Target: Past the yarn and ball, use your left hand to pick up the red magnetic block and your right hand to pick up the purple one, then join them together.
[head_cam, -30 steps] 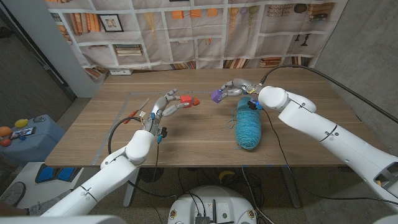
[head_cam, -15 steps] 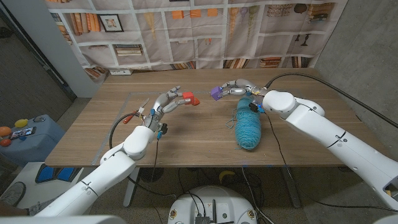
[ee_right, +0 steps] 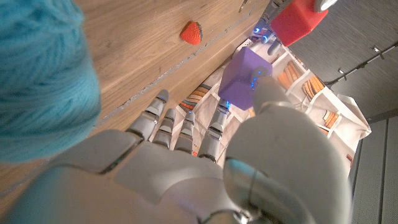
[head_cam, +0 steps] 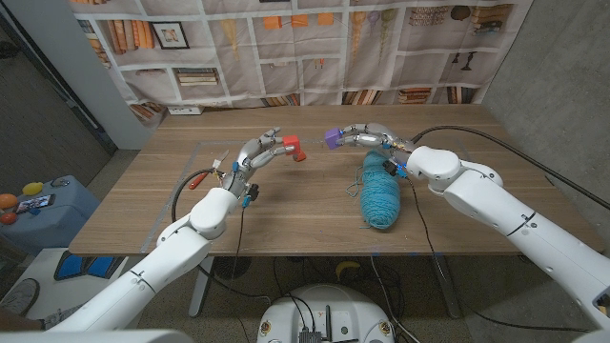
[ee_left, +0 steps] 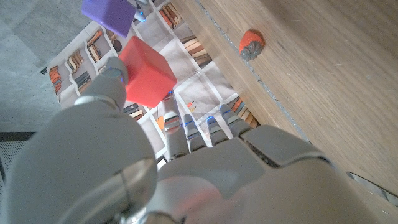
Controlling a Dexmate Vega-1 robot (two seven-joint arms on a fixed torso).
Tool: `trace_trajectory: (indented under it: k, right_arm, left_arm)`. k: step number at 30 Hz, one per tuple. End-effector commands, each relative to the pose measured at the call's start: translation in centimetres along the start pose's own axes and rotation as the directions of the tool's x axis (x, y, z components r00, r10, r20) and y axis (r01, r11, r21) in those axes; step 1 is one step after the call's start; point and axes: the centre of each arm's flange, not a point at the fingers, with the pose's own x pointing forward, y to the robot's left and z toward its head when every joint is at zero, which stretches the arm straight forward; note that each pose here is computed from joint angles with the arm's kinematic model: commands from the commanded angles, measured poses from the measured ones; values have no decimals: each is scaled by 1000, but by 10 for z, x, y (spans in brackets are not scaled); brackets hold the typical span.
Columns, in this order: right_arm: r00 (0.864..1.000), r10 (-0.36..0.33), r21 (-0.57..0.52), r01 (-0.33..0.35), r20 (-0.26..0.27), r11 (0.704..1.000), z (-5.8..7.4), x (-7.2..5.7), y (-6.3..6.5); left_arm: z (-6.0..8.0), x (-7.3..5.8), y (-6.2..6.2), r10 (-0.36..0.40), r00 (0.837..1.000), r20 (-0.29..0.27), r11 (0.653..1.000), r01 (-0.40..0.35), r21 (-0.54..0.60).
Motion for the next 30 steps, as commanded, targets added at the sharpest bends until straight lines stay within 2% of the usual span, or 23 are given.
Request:
trace_trajectory:
  k: [1,6,10,18,30]
  right_arm:
    - [998,6,148,-14,60,989,-6,-3,3]
    - [997,9,191,-22,71,981,-8,-2,4]
    - [993,1,289,-36,119,957,-9,-2,5]
    - [990,18,330,-63,137,942,-9,-1,10]
    - [989,55,311,-95,136,946,-7,0,14]
  left_arm:
    - [5,9,-5,-26,999,43,997,29,-72]
    - [7,10,-4,-33,998,51,996,37,-83]
    - [8,12,-6,-37,998,57,995,42,-91]
    - [9,15,-11,-46,997,61,992,52,-112]
    - [10,16,-14,-66,996,60,989,74,-128]
